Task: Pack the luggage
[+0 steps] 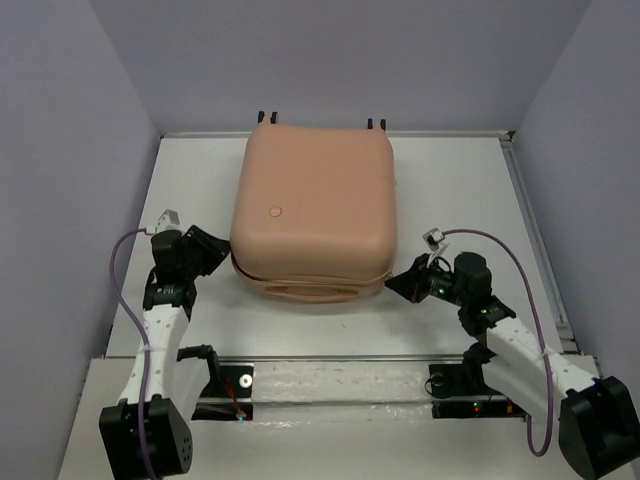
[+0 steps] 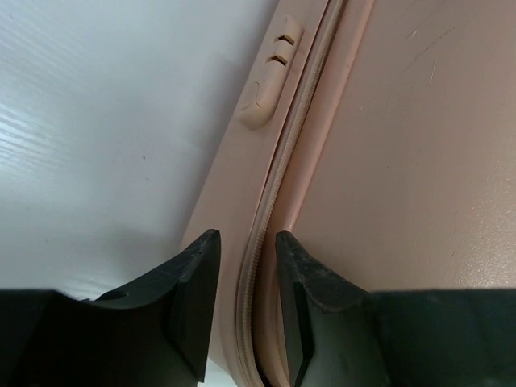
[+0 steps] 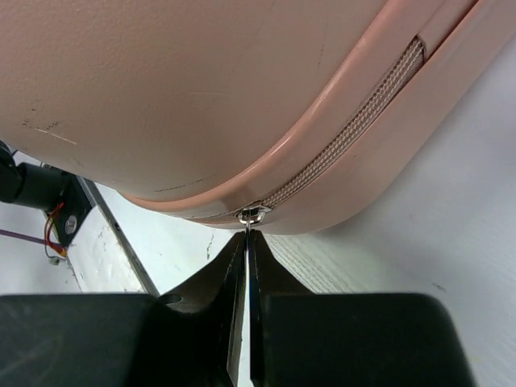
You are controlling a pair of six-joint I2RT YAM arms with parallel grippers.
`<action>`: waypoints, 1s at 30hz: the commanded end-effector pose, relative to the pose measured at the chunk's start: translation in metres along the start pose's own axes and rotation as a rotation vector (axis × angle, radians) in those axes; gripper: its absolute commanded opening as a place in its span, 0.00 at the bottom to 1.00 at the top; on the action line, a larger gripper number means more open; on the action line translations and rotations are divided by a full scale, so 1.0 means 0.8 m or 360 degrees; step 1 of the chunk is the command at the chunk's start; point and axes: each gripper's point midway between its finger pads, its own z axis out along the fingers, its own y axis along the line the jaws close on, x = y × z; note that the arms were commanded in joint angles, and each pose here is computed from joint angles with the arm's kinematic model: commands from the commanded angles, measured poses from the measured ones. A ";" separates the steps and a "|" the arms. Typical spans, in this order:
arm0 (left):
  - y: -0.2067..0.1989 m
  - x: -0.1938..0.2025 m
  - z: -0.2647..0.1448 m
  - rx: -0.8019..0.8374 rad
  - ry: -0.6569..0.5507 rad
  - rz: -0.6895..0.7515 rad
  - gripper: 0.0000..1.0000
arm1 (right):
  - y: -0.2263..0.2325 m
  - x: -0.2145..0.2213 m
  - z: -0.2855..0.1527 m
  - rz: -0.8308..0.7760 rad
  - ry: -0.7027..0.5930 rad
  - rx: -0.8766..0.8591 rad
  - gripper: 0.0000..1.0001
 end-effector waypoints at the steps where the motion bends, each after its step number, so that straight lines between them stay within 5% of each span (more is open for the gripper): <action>1: -0.022 0.010 0.010 0.0173 0.0070 -0.0005 0.43 | 0.038 -0.051 0.004 -0.0173 -0.0205 -0.0181 0.07; 13: -0.027 0.041 0.027 0.0208 0.0143 0.0027 0.39 | 0.089 0.059 0.025 -0.0187 0.0345 0.0102 0.07; 18: -0.036 0.072 0.028 0.0234 0.0208 0.0043 0.39 | 0.113 0.055 0.055 -0.0398 0.0370 0.0405 0.07; 23: -0.034 0.075 0.026 0.0241 0.0201 0.0036 0.38 | 0.187 0.045 0.088 -0.0574 0.0288 0.0308 0.07; 30: -0.038 0.059 0.011 0.0221 0.0126 0.0102 0.39 | 0.153 0.047 0.064 -0.0426 0.0284 0.0360 0.07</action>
